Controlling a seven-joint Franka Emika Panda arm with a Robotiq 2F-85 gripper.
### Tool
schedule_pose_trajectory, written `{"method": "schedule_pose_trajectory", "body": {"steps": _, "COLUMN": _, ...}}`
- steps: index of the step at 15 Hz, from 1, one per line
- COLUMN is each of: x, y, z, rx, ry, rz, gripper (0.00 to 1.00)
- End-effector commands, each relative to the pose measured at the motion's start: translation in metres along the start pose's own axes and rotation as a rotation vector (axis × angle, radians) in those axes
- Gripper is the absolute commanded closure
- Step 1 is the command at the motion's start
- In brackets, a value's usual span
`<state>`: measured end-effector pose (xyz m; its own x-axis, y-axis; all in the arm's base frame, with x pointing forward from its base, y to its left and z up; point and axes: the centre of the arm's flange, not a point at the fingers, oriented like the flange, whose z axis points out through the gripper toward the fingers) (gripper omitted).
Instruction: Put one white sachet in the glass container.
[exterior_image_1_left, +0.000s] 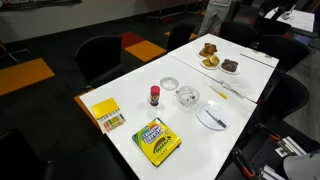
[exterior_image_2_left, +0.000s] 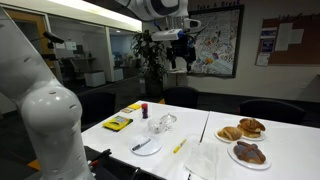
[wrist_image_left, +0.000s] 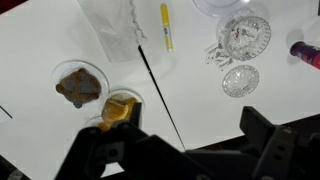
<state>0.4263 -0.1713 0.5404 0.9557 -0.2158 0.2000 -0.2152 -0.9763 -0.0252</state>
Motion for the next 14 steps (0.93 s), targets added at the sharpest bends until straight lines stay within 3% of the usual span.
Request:
{"method": "schedule_pose_trajectory", "body": {"steps": 1, "x": 0.000, "y": 0.000, "z": 0.000, "rx": 0.000, "ry": 0.000, "rz": 0.000, "gripper": 0.00}}
{"method": "schedule_pose_trajectory", "body": {"steps": 9, "x": 0.000, "y": 0.000, "z": 0.000, "rx": 0.000, "ry": 0.000, "rz": 0.000, "gripper": 0.00}}
{"method": "schedule_pose_trajectory", "body": {"steps": 14, "x": 0.010, "y": 0.029, "z": 0.027, "rx": 0.011, "ry": 0.025, "rz": 0.051, "gripper": 0.00}}
